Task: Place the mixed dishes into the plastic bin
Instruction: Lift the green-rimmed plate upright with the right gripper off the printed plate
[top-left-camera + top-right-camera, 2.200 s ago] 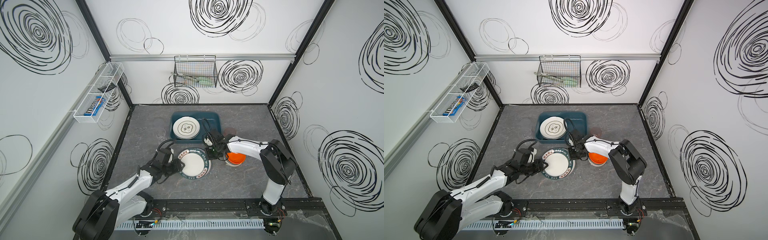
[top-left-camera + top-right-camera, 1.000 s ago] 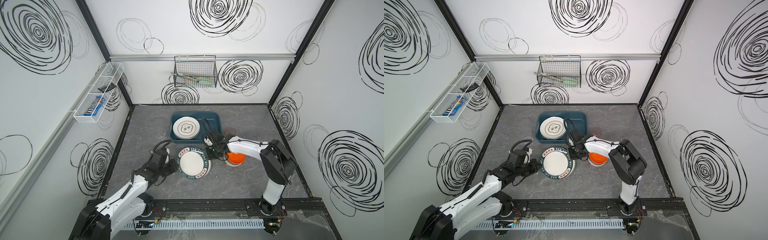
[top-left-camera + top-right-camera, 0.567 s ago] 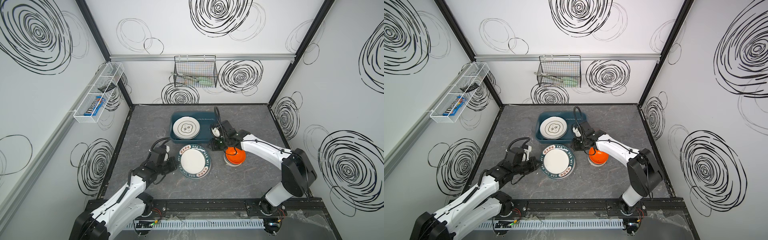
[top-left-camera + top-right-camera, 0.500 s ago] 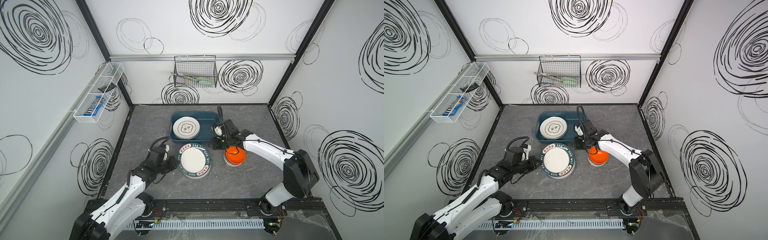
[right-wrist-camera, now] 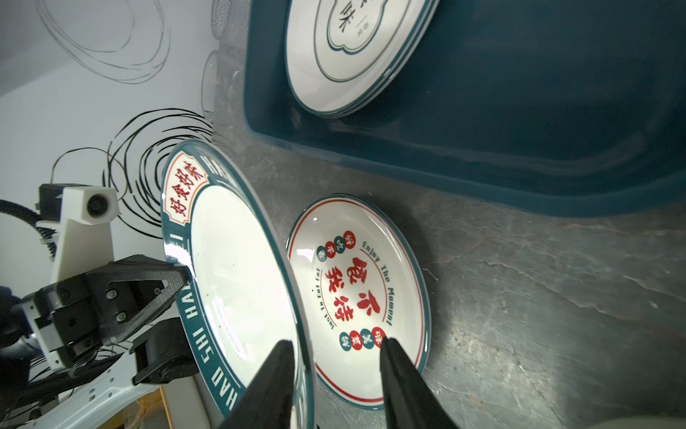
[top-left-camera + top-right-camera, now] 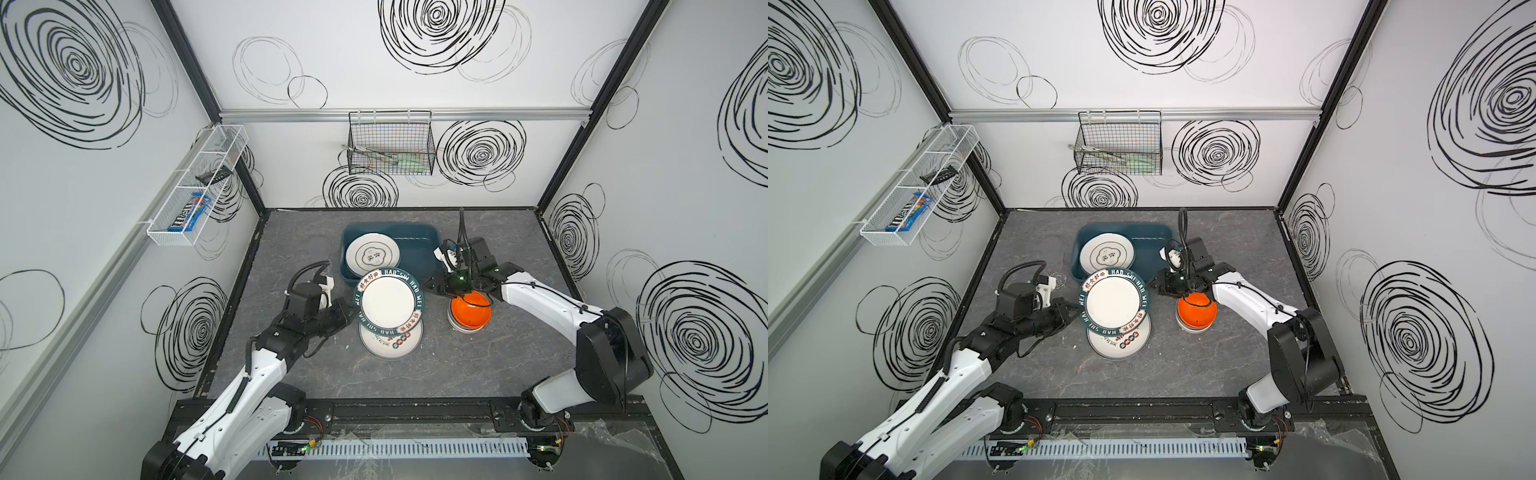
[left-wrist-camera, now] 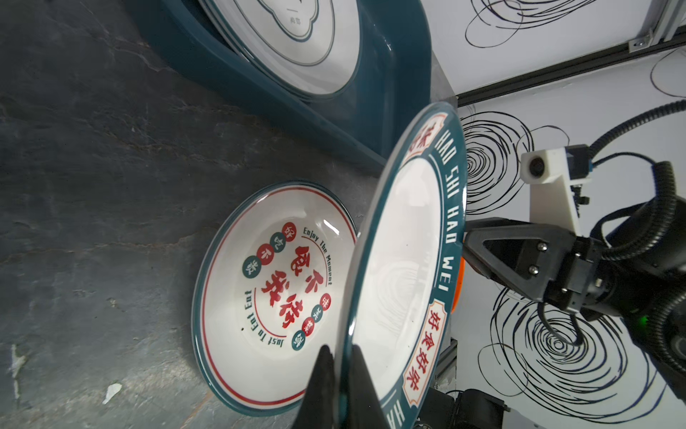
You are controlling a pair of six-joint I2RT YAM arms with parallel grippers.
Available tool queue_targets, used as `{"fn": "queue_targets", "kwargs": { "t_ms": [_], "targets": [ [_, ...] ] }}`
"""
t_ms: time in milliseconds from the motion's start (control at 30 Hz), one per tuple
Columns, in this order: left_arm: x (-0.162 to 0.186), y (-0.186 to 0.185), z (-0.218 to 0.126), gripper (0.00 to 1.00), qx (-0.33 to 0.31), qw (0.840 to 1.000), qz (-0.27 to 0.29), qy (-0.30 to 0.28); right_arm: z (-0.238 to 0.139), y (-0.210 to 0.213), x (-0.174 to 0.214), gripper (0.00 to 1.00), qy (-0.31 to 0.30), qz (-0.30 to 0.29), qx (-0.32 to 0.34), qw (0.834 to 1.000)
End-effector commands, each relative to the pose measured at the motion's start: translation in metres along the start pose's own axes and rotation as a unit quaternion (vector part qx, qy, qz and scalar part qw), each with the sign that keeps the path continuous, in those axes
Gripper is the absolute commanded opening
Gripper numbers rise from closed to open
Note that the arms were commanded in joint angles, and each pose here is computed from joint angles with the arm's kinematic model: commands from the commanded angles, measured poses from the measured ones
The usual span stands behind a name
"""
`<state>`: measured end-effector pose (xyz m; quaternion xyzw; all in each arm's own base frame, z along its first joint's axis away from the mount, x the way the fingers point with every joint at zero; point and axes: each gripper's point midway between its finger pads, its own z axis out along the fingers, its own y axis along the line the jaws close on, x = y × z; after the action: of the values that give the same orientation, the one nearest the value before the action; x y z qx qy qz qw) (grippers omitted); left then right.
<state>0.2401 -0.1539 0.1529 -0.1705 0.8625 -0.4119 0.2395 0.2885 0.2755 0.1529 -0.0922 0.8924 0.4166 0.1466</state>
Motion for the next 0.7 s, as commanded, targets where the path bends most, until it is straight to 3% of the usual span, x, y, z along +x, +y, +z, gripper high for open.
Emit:
{"fn": "queue_targets", "kwargs": {
  "t_ms": [0, 267, 500, 667],
  "targets": [
    [-0.019, -0.043, -0.012, 0.00, 0.070, 0.997, 0.018, -0.027, -0.008, 0.019, -0.004, 0.41, -0.010, -0.012, -0.044, 0.999],
    [-0.019, -0.050, -0.011, 0.00, 0.093, 0.995, 0.006, -0.024, -0.006, 0.027, -0.006, 0.33, -0.006, -0.010, -0.066, 0.998],
    [-0.020, -0.052, -0.012, 0.00, 0.097, 0.995, 0.004, -0.025, -0.005, 0.028, -0.006, 0.15, -0.004, -0.011, -0.069, 0.998],
    [-0.019, -0.046, -0.010, 0.13, 0.092, 0.995, -0.001, -0.025, -0.008, 0.030, -0.010, 0.04, -0.011, -0.013, -0.070, 0.997]
  ]
}}
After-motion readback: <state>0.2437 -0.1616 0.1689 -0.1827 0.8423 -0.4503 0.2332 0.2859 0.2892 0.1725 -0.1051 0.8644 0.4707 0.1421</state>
